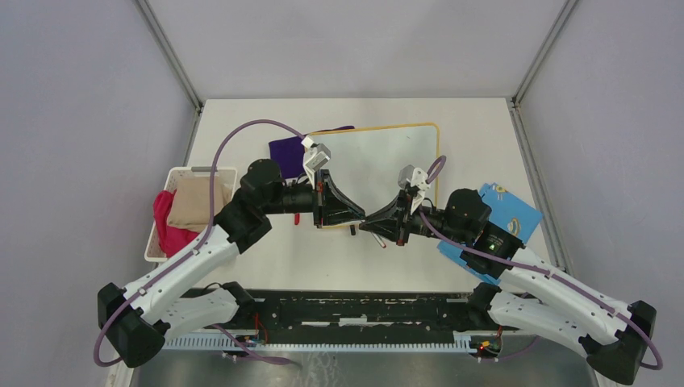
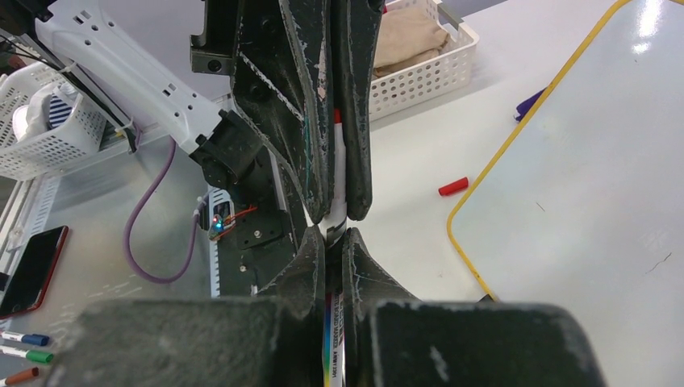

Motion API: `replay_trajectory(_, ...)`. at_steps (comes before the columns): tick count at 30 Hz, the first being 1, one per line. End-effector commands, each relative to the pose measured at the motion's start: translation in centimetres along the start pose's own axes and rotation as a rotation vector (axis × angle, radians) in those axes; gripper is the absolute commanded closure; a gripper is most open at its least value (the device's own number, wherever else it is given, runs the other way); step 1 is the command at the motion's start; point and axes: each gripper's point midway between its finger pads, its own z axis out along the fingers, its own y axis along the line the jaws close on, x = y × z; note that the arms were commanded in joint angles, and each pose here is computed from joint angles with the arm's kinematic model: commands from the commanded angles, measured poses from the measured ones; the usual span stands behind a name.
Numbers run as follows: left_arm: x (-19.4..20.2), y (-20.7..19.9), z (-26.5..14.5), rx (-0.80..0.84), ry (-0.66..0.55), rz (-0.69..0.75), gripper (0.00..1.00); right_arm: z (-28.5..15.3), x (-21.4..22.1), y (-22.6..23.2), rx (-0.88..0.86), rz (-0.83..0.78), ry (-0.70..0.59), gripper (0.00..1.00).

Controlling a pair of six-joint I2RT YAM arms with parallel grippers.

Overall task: Write a sentence on the whiteboard
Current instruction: Adjust the whiteboard marker.

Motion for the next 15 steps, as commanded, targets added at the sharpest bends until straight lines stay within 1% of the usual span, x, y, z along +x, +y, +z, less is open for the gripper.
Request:
replay_trajectory(1,-1.7,-1.7,-0.3,0.033,-0.064,0.057,0.98,-0.2,-1.8,0.4,-0.013,-0.030,-0.064,0.99)
replay_trajectory(2,-1.9,-1.6,-0.3,0.026,-0.075,0.060,0.98,-0.2,-1.9,0.6,-0.017,-0.030,-0.067,0.93)
replay_trajectory(4,-2.7,-1.6,-0.5,0.000,-0.108,0.069,0.98,-0.4,-2.5,0.7,-0.013,-0.037,-0.085,0.68)
replay_trajectory(5,-3.1,-1.6,-0.6,-0.012,-0.125,0.075,0.98,-0.6,-3.0,0.7,-0.006,-0.040,-0.103,0.58)
replay_trajectory(7,-4.3,-1.6,-0.9,-0.043,-0.169,0.088,0.98,-0.9,-4.0,0.7,0.005,-0.048,-0.133,0.44)
replay_trajectory(9,-5.8,-1.6,-1.4,-0.086,-0.228,0.101,0.98,-1.3,-5.3,0.7,0.022,-0.061,-0.170,0.37)
replay_trajectory(10,-6.7,-1.5,-1.7,-0.113,-0.263,0.102,0.98,-1.5,-5.9,0.8,0.030,-0.064,-0.189,0.36)
replay_trajectory(15,-11.8,-2.3,-4.6,-0.235,-0.497,0.101,0.98,-3.4,-9.9,0.6,0.101,-0.107,-0.339,0.32)
